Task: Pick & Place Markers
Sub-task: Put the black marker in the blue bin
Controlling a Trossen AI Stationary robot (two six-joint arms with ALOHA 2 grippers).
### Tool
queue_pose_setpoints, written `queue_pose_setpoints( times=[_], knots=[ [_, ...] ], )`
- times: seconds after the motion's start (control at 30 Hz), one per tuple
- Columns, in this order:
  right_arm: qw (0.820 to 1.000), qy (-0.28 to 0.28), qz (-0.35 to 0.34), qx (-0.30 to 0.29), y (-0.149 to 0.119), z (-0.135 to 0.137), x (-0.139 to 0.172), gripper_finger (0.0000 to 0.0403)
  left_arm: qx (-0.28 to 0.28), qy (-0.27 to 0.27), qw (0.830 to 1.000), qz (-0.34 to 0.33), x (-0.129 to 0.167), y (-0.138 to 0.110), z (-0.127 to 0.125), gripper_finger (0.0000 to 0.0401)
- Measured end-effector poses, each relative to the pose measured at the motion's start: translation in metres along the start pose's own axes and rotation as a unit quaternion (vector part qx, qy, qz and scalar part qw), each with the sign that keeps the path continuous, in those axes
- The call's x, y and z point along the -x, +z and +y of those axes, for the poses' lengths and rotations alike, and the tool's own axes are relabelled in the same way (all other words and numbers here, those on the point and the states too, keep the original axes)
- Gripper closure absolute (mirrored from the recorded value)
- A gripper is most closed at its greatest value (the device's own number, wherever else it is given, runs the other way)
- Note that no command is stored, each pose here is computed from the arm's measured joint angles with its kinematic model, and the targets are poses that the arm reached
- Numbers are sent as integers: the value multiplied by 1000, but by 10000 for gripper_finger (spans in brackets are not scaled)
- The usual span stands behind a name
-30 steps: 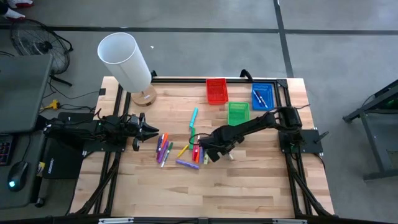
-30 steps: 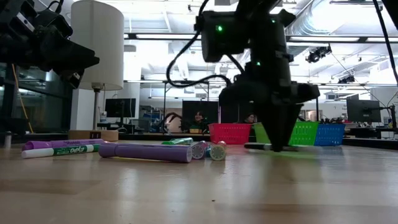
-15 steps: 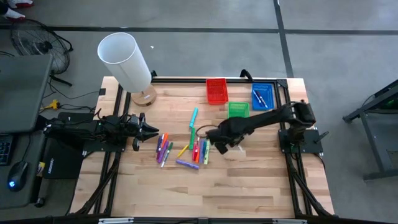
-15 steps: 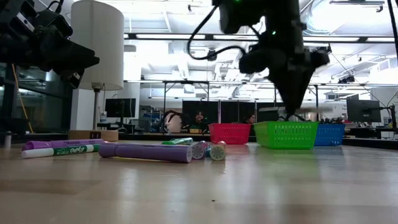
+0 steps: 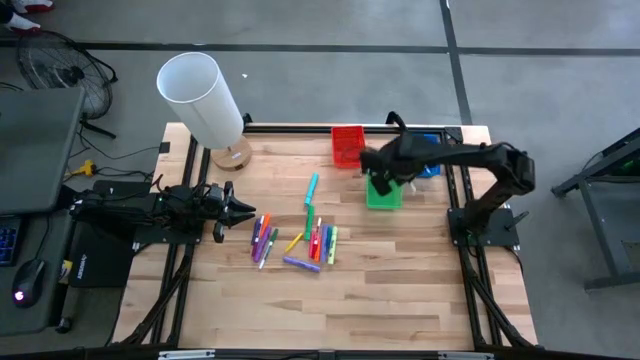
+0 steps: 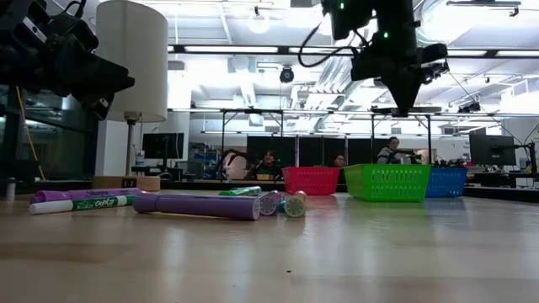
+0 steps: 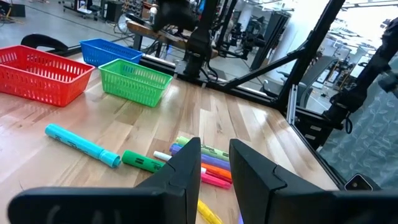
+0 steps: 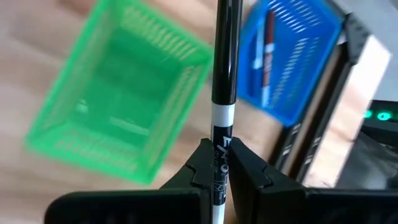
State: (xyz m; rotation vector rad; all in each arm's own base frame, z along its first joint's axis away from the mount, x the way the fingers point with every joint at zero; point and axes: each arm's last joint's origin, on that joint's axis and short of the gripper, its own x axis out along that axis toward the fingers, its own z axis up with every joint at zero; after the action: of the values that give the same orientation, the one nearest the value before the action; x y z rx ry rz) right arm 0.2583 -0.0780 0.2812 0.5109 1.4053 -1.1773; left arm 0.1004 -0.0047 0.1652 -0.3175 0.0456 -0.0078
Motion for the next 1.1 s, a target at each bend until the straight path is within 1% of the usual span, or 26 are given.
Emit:
queue_pose_setpoints(
  times=[0.17, 0.3, 0.43, 0.63, 0.73, 0.9, 0.97, 1.1],
  knots=[
    [1000, -18, 16, -10, 27, -27, -18, 386, 0, 0, 1000, 0, 0, 0, 0, 318],
    [999, -20, 42, -23, 41, -46, -41, 386, 0, 0, 1000, 0, 0, 0, 0, 318],
    [997, -23, 64, -21, 48, -63, -68, 386, 0, 0, 1000, 0, 0, 0, 0, 318],
    [997, -21, 75, -9, 54, -84, -105, 387, 0, 0, 1000, 0, 0, 0, 0, 318],
    [998, -19, 67, -1, 57, -92, -120, 387, 0, 0, 1000, 0, 0, 0, 0, 318],
    [998, -33, 45, 8, 59, -98, -136, 387, 0, 0, 1000, 0, 0, 0, 0, 318],
    [999, -27, 36, 8, 59, -98, -141, 384, 0, 0, 1000, 0, 0, 0, 0, 318],
    [1000, 5, 26, 14, 57, -93, -151, 387, 0, 0, 1000, 0, 0, 0, 0, 318]
  ],
)
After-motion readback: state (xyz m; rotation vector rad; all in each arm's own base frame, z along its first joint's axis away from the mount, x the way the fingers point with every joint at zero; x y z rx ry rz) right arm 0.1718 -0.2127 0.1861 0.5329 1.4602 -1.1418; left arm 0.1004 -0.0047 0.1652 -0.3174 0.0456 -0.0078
